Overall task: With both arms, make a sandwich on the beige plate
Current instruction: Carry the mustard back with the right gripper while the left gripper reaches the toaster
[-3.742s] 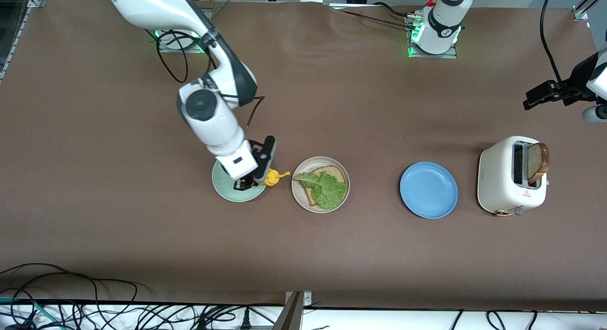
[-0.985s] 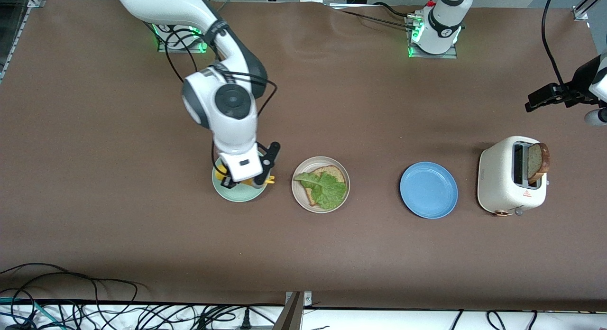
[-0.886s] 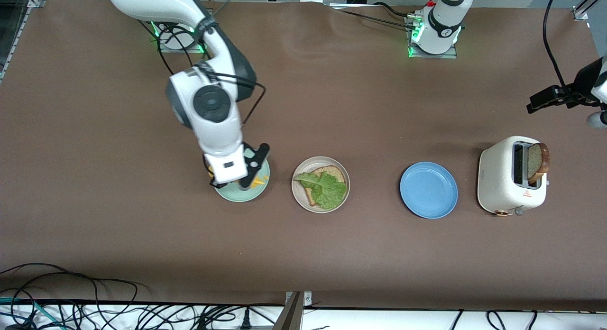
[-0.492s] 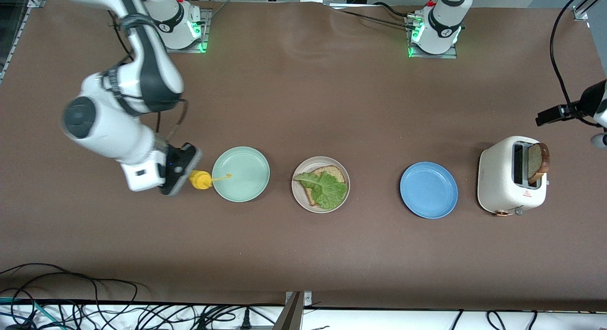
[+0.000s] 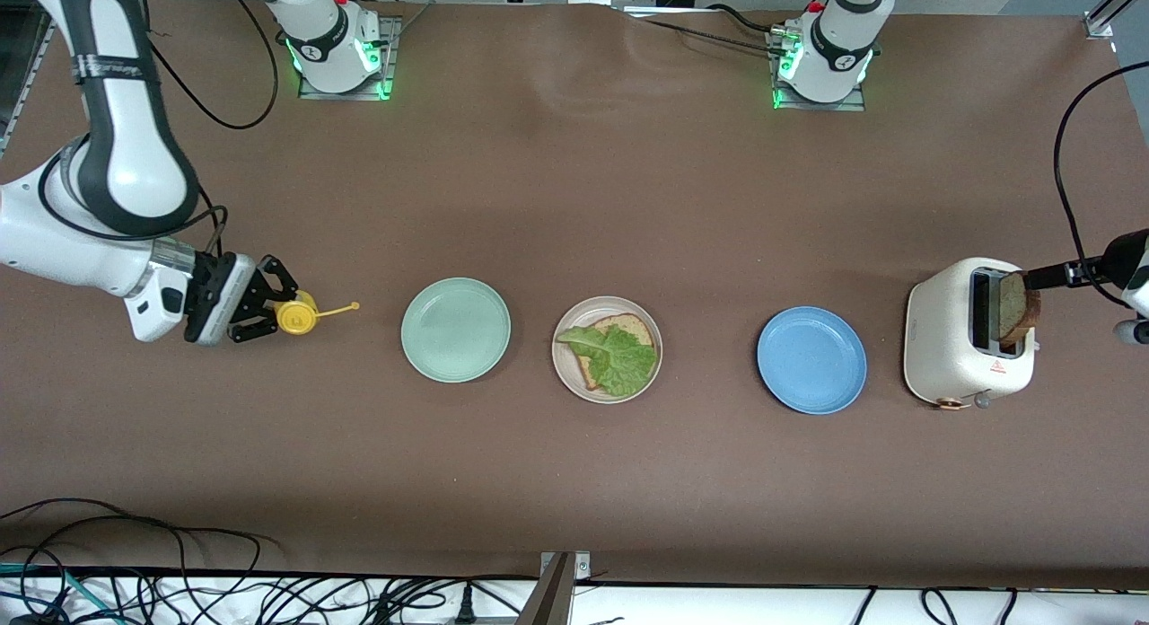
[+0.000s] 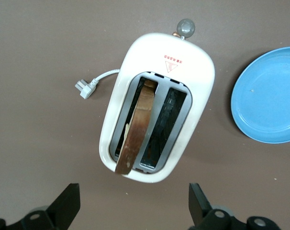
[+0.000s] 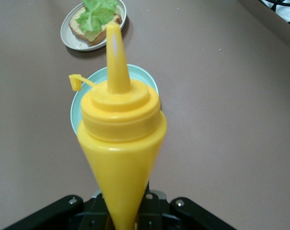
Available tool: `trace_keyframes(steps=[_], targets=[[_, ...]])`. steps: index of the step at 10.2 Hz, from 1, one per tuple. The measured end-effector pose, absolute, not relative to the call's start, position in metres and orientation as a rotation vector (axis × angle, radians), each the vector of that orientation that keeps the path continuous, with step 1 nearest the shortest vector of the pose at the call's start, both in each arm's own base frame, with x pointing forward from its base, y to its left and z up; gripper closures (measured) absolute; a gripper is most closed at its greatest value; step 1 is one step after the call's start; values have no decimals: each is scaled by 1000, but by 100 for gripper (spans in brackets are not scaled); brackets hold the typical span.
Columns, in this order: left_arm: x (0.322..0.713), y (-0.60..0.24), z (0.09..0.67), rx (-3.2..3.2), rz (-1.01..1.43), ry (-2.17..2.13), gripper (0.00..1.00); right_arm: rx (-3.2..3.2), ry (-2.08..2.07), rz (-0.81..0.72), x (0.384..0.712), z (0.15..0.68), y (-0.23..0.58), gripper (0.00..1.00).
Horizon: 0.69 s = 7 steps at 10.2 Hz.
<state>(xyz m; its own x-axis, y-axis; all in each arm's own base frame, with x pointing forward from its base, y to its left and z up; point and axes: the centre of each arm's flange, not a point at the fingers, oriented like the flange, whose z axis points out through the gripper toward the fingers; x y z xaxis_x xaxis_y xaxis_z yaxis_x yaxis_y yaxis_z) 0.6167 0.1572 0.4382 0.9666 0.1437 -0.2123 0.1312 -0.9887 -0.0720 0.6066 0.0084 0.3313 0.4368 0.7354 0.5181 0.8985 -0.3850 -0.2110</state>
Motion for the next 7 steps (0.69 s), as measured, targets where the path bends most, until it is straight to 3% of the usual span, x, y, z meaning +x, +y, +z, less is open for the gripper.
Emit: trace_keyframes(steps=[3, 7], targets=[[633, 157, 401, -3065, 310, -156, 0, -2057, -1388, -691, 568, 284, -36, 85], [632, 180, 364, -3074, 374, -192, 0, -1903, -1389, -838, 502, 226, -93, 85]])
